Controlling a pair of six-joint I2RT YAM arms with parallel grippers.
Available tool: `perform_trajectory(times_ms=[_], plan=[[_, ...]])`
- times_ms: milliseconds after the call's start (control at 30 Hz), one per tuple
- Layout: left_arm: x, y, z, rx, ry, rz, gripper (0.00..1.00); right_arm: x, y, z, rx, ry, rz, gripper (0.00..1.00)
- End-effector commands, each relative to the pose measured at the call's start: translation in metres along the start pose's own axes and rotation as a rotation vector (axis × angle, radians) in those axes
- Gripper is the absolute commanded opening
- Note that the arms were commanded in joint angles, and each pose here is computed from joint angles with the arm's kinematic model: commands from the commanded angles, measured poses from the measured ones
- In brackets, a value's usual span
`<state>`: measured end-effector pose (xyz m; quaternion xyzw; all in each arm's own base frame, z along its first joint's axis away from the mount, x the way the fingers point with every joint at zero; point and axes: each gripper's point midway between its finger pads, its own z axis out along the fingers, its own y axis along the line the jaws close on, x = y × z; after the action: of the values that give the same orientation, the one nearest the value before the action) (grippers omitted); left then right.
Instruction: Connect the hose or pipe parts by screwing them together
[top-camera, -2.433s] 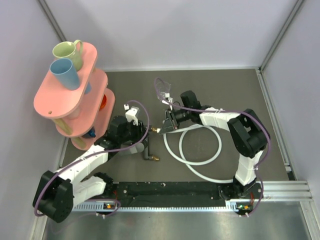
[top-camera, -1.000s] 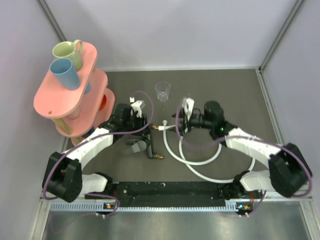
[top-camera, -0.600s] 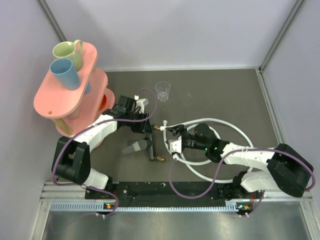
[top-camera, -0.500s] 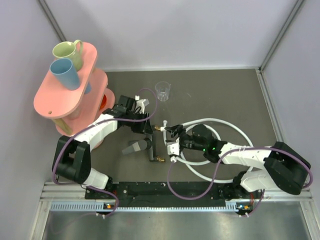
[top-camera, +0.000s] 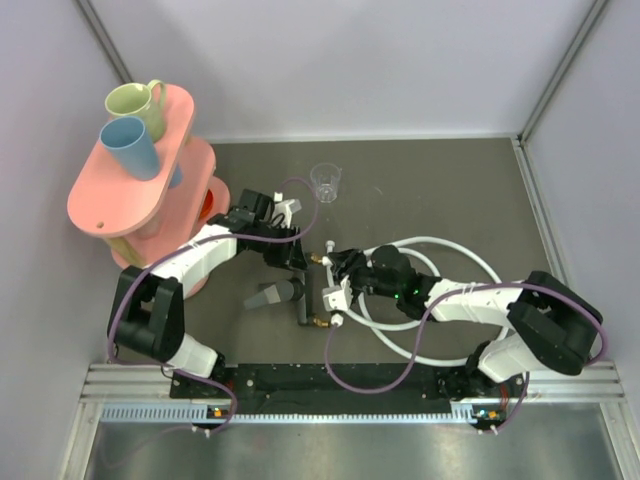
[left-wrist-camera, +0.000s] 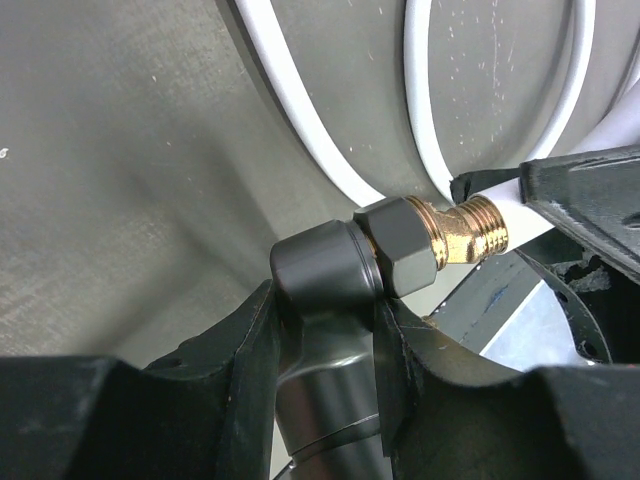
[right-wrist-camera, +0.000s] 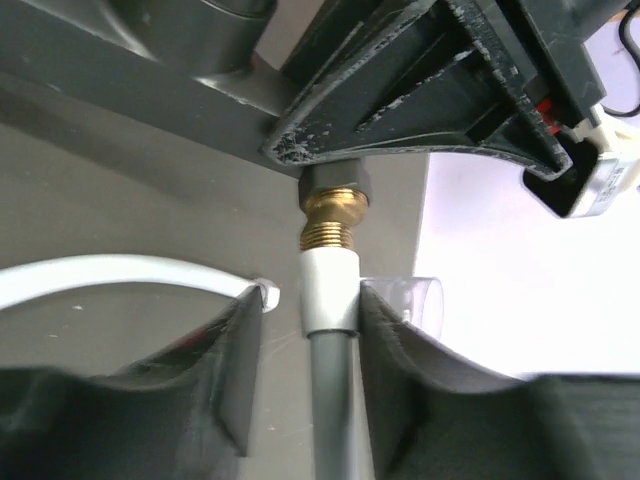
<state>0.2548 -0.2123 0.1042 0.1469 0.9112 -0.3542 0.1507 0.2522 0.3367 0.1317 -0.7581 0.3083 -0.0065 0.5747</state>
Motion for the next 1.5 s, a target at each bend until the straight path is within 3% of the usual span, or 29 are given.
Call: perform_trajectory(times_ms=[0,100,133,233,300,433,800,1033,1267,1367,1467], plan=[[-0.021,-0.039,-0.014,0.16,-0.037,0.059,0.0,-0.017,-0.022,0.007,0.044,-0.055,-0.044,0.26],[-0.021,-0.039,-0.012,0.173,-0.029,0.062,0.0,-0.02,-0.016,0.011,0.027,-0.08,-0.038,0.03],[-0.022,-0.04,-0.011,0.179,-0.036,0.08,0.0,-0.024,-0.016,0.012,0.027,-0.102,-0.006,0.0],[-0.02,-0.051,-0.009,0.178,-0.051,0.17,0.0,-0.029,-0.016,0.014,0.002,-0.119,0.068,0.0],[-0.021,-0.062,-0.008,0.189,-0.066,0.224,0.0,-0.033,-0.02,0.016,-0.025,-0.122,0.201,0.0],[-0.027,-0.072,-0.014,0.212,-0.148,0.251,0.0,-0.045,-0.038,0.02,-0.065,-0.167,0.478,0.0],[-0.024,-0.095,-0.023,0.277,-0.337,0.374,0.0,-0.029,-0.036,0.023,-0.152,-0.192,0.932,0.0],[-0.02,-0.094,-0.02,0.253,-0.364,0.448,0.0,-0.027,-0.035,0.021,-0.297,-0.226,1.178,0.0],[-0.032,-0.093,-0.026,0.197,-0.49,0.498,0.0,-0.026,-0.032,0.023,-0.434,-0.252,1.54,0.0],[-0.036,-0.088,-0.028,0.16,-0.54,0.501,0.0,-0.022,-0.025,0.026,-0.458,-0.166,1.683,0.0],[-0.04,-0.084,-0.031,0.127,-0.578,0.508,0.0,-0.032,-0.022,0.025,-0.51,-0.21,1.82,0.0]])
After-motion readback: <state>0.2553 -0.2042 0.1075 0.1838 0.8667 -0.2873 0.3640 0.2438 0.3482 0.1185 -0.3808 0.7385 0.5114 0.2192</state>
